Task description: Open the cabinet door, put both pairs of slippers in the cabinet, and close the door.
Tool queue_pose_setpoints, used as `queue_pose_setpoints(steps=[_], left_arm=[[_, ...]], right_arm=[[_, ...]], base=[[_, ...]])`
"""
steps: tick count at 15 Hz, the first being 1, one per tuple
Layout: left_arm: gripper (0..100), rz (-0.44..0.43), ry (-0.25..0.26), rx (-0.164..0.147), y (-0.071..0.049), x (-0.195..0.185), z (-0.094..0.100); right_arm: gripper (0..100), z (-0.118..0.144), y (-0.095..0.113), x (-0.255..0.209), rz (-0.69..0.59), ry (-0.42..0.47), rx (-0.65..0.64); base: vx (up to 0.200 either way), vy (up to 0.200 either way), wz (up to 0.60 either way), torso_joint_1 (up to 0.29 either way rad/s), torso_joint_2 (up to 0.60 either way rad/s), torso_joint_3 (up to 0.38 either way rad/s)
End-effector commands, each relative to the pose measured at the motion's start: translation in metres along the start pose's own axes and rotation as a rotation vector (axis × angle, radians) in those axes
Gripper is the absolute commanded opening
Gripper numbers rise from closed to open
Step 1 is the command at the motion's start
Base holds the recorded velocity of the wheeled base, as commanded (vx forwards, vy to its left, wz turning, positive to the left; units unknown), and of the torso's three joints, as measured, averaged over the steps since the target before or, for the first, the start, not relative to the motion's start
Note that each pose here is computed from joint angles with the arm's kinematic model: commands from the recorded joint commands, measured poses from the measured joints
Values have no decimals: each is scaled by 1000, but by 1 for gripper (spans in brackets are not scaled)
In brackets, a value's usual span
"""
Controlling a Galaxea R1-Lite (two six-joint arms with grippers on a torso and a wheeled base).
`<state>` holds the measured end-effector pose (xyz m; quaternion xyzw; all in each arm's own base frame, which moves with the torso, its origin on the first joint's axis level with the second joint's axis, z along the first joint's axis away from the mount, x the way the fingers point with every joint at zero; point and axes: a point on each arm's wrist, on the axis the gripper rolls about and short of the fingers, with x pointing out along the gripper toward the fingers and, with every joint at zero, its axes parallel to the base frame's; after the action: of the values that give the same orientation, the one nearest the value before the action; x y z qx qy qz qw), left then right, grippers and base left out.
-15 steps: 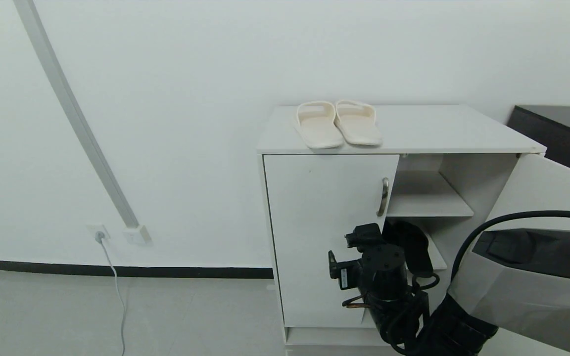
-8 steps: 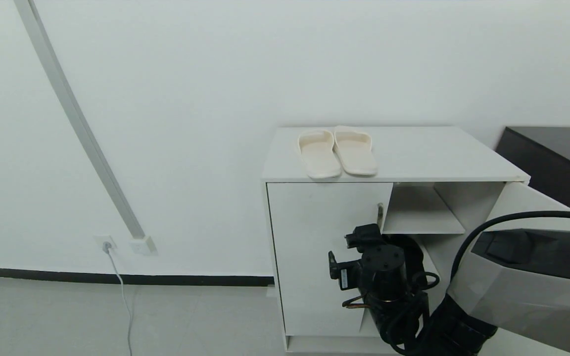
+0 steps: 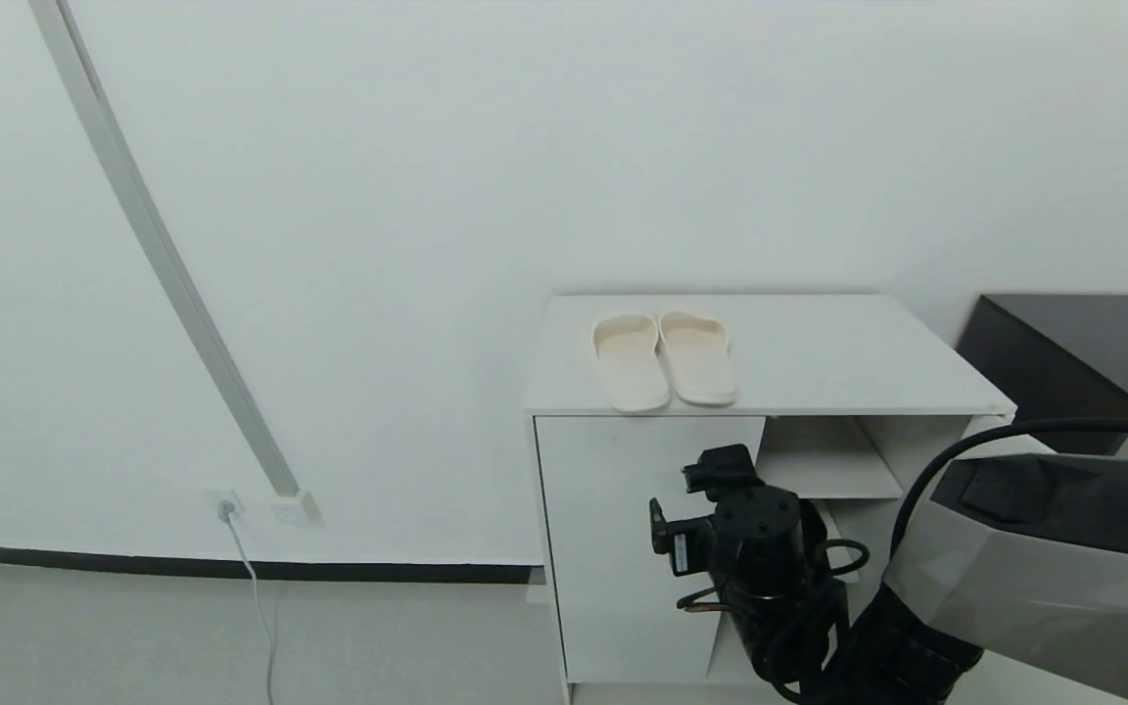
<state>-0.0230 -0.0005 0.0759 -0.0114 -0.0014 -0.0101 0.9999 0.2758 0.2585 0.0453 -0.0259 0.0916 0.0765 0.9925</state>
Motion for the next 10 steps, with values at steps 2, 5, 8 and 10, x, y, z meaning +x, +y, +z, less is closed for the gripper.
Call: queue_pose_setpoints(steps=[2,5,8,10], left_arm=[[0,-1,1,0,0,0,0],[0,-1,1,1,0,0,0],[0,-6,2,6,0,0,0],[0,-6,2,7,0,0,0]], right_arm=[[100,-1,0,0,1,2,0],[100,-6,-2,-3,12,19,-24],[100,-1,-3,-4,20,-20,-19],[100,16,-4,-8,37,-53,-13]], base=[[0,0,0,256,-583,-320],[0,0,0,178,-406,-222],[0,0,0,12,-27,-15],[0,0,0,0,0,0]])
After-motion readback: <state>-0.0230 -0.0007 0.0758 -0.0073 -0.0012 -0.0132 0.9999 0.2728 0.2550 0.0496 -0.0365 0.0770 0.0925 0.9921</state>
